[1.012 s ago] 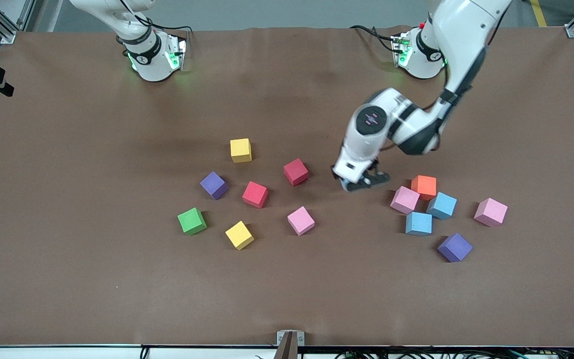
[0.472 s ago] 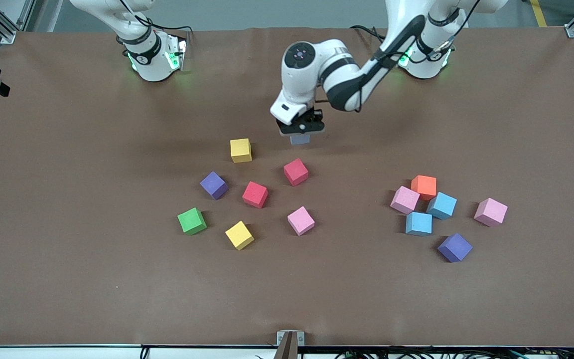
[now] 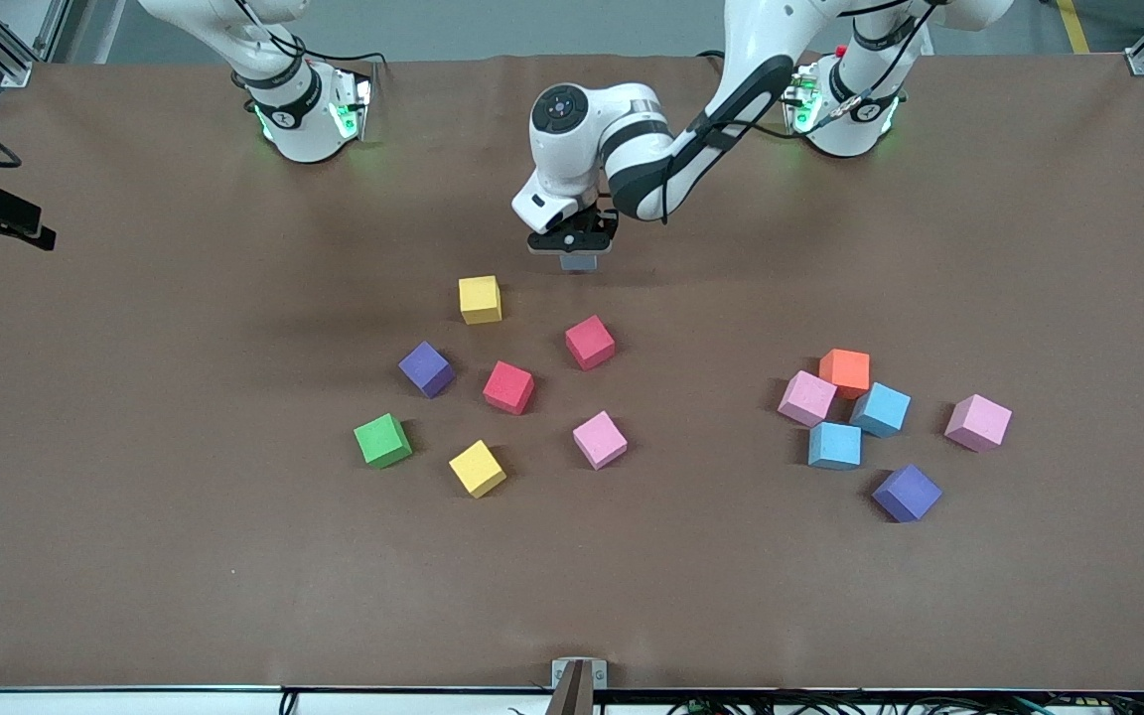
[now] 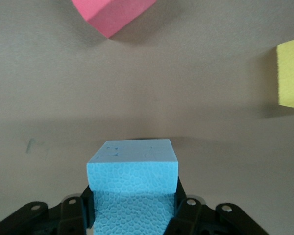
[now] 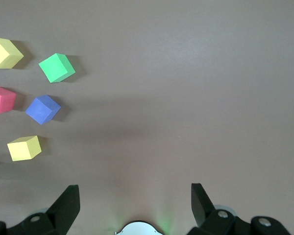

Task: Arrange 11 blocks into digit 3
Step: 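Carry the light blue cube to the table middle and lower it, then release the blue cube, return the left gripper while the right gripper reaches in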

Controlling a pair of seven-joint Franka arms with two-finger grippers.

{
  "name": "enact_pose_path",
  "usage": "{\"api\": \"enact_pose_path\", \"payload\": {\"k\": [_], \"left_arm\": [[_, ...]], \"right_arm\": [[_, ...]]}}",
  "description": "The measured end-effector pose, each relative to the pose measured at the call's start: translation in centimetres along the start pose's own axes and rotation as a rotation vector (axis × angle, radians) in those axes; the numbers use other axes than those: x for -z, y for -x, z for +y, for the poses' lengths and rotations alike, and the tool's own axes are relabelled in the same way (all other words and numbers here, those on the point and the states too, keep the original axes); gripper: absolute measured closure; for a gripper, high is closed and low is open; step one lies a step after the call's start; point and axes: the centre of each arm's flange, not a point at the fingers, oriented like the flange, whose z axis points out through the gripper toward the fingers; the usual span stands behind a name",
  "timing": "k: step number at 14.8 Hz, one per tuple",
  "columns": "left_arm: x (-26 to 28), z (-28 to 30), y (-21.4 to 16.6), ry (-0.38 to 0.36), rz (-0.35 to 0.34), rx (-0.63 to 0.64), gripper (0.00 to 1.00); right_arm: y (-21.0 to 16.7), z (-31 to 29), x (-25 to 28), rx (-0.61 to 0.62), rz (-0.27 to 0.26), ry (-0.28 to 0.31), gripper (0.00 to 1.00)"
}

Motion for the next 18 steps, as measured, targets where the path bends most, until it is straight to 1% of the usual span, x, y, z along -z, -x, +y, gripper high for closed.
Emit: {"api": "enact_pose_path", "payload": {"k": [1, 5, 6, 9, 11, 12, 14, 16, 18], "left_arm": [[-0.6, 0.1, -0.1, -0.001, -0.006, -0.003, 0.41], [-0.9, 0.6, -0.1, 0.005, -0.008, -0.009, 0.41], [-0.8, 0.8, 0.0, 0.013, -0.005, -0.012, 0.43], [-0.8, 1.0, 0.3, 0.019, 0.005, -0.025, 0.43], [-0.7, 1.1, 0.3, 0.022, 0.009, -0.028, 0.43], [-0.7, 1.1, 0.2, 0.026, 0.01, -0.029, 0.37], [-0.7, 1.2, 0.2, 0.029, 0.012, -0.03, 0.19], [-0.6, 1.1, 0.1, 0.031, 0.014, -0.03, 0.01], [-0.3, 1.0, -0.5, 0.035, 0.02, -0.036, 0.0]], "right_arm": [[0.0, -0.6, 0.0, -0.013, 0.001, 0.0, 0.0], [-0.4, -5.1, 0.1, -0.159, 0.017, 0.001, 0.0], [-0.4, -6.3, 0.1, -0.192, 0.018, -0.007, 0.0], [-0.4, -8.3, -0.1, -0.269, 0.012, -0.06, 0.0], [-0.8, -9.9, -0.8, -0.363, 0.021, -0.075, 0.0], [-1.1, -11.0, -1.3, -0.42, 0.025, -0.077, 0.0], [-1.5, -13.2, -2.6, -0.537, 0.024, -0.077, 0.0], [-1.6, -14.4, -3.4, -0.637, 0.009, -0.077, 0.0], [-1.6, -15.1, -3.7, -0.735, -0.009, -0.081, 0.0]]}}
